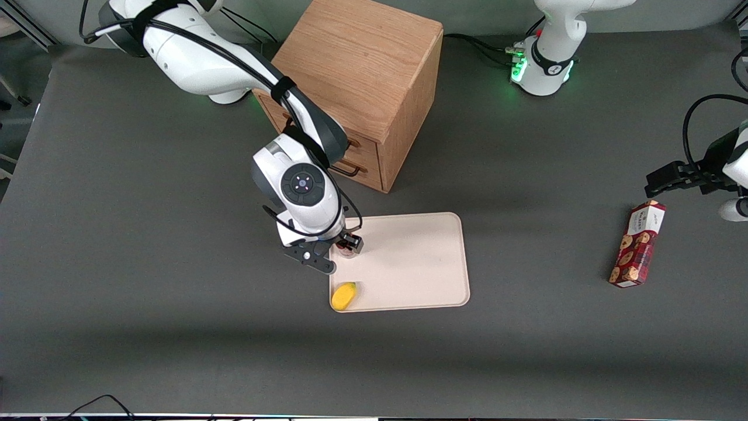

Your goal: Place coke bottle on tray

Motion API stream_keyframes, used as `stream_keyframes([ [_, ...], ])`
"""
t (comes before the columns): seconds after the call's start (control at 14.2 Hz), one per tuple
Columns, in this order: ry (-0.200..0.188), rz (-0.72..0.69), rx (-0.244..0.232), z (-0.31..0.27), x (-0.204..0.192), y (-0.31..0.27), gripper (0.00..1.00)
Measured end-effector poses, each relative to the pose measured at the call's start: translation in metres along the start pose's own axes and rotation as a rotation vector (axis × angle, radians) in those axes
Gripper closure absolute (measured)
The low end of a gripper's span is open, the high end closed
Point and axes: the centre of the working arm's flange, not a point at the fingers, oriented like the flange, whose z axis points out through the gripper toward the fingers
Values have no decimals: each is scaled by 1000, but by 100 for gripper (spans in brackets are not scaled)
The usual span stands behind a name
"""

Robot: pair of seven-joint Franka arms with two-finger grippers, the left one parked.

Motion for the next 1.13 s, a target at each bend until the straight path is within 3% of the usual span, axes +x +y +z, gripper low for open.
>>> stream_keyframes([
  [0.28, -7, -173, -50, -65, 14, 32, 0],
  [0.63, -58, -359, -48, -171, 88, 155, 0],
  [0.99, -36, -398, -51, -217, 122, 259, 0],
  [1.13, -31, -405, -29, -234, 136, 309, 0],
])
